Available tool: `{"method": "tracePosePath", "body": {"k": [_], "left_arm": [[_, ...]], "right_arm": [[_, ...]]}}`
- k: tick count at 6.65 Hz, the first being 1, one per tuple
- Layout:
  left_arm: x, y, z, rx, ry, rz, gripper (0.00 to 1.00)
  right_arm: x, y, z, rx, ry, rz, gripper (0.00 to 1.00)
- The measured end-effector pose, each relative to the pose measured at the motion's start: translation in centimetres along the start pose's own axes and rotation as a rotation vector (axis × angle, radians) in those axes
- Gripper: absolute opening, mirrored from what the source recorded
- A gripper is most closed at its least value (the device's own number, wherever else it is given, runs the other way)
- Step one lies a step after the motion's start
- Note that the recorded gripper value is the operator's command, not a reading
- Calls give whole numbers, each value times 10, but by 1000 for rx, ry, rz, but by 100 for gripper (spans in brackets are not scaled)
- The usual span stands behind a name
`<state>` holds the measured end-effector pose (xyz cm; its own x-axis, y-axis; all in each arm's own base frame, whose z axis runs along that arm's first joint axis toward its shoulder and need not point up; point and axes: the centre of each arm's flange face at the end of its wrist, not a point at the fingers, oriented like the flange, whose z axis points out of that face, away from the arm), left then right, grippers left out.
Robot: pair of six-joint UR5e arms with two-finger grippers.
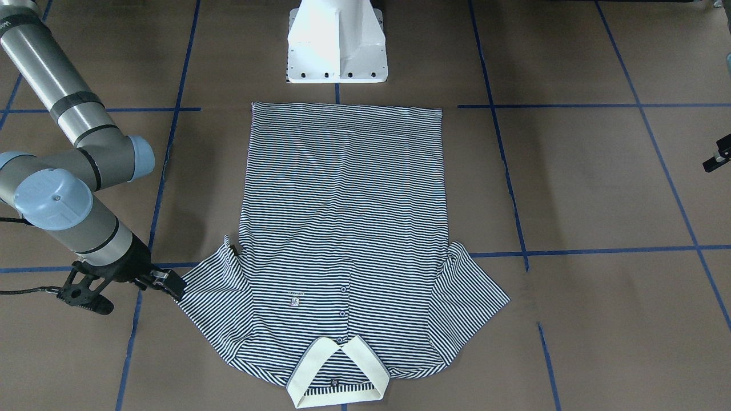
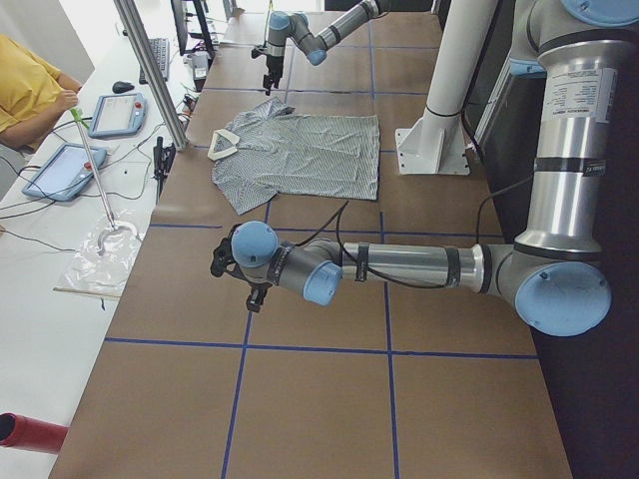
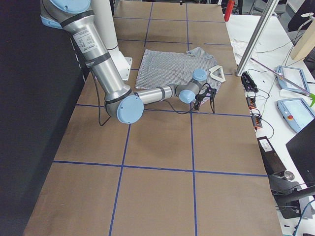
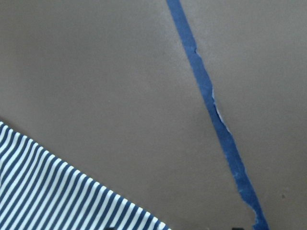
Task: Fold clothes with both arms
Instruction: 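Move the right gripper to the shoulder seam nearest it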
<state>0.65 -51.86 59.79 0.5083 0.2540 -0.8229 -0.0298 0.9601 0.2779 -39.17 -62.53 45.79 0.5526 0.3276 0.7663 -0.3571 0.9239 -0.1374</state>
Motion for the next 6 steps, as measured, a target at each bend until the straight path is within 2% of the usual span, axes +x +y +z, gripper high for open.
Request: {"method": "tracePosePath", "body": {"k": [2, 6], "left_arm": [[0, 1, 0, 0, 0, 0, 100], [-2, 5, 0, -2, 1, 0, 100]], "right_arm": [[-5, 10, 6, -11, 1, -11, 0], [-13, 12, 4, -11, -12, -38, 0]]}}
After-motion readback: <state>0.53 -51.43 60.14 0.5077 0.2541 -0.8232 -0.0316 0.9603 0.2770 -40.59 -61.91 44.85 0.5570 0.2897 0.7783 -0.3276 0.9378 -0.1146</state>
